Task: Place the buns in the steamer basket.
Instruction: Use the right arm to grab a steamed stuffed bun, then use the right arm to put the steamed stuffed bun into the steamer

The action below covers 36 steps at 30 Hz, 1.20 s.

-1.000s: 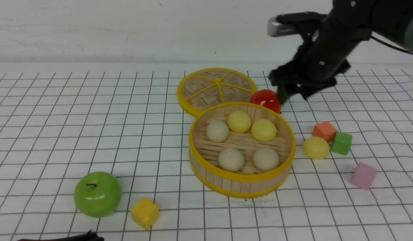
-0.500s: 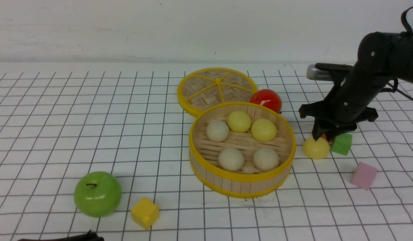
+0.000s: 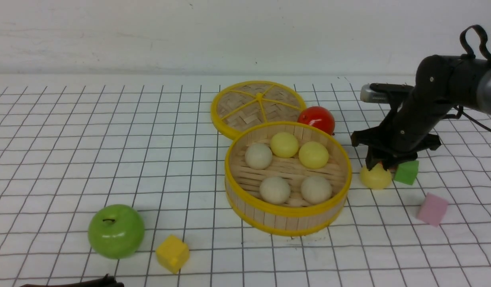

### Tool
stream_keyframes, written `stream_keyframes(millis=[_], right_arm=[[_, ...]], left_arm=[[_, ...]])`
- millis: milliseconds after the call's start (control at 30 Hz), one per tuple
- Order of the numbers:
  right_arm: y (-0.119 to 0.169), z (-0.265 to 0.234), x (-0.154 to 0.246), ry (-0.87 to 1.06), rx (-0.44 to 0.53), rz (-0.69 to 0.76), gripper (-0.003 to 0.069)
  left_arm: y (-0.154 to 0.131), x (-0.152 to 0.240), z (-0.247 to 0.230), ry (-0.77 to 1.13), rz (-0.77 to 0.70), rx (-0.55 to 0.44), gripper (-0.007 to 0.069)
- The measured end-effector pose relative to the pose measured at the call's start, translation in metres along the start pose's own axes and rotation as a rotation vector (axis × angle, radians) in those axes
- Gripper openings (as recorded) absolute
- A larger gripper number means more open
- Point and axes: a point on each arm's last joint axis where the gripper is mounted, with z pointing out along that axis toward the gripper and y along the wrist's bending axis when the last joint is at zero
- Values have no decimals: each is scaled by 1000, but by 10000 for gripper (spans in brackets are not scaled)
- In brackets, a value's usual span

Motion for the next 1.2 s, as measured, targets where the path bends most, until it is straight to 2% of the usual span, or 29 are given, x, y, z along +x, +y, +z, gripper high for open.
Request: stream_keyframes(millis=[200, 400, 567, 667, 733, 833, 867, 900, 1033, 1200], right_arm=[[0, 1, 0, 5, 0, -1, 190], [0, 0, 6, 61, 2, -21, 8], [4, -22, 5, 44, -2, -45, -3], [19, -60, 3, -27, -22, -80, -3], [46, -98, 5, -115, -70, -133, 0], [81, -116, 13, -172, -130, -216, 3], [83, -116, 13, -171, -133, -221, 3], [102, -112, 18, -173, -162, -257, 3], [134, -84, 27, -150, -196, -312, 3], [141, -59, 29, -129, -194, -323, 3]], left_arm=[[0, 0, 0, 0, 0, 0, 90], [0, 0, 0, 0, 0, 0, 92], [0, 0, 0, 0, 0, 0, 92], [0, 0, 0, 0, 0, 0, 92], [0, 0, 0, 0, 0, 0, 92], [0, 0, 0, 0, 0, 0, 92], [0, 0, 0, 0, 0, 0, 92], [0, 0, 0, 0, 0, 0, 92], [0, 0, 0, 0, 0, 0, 97], [0, 0, 0, 0, 0, 0, 102]])
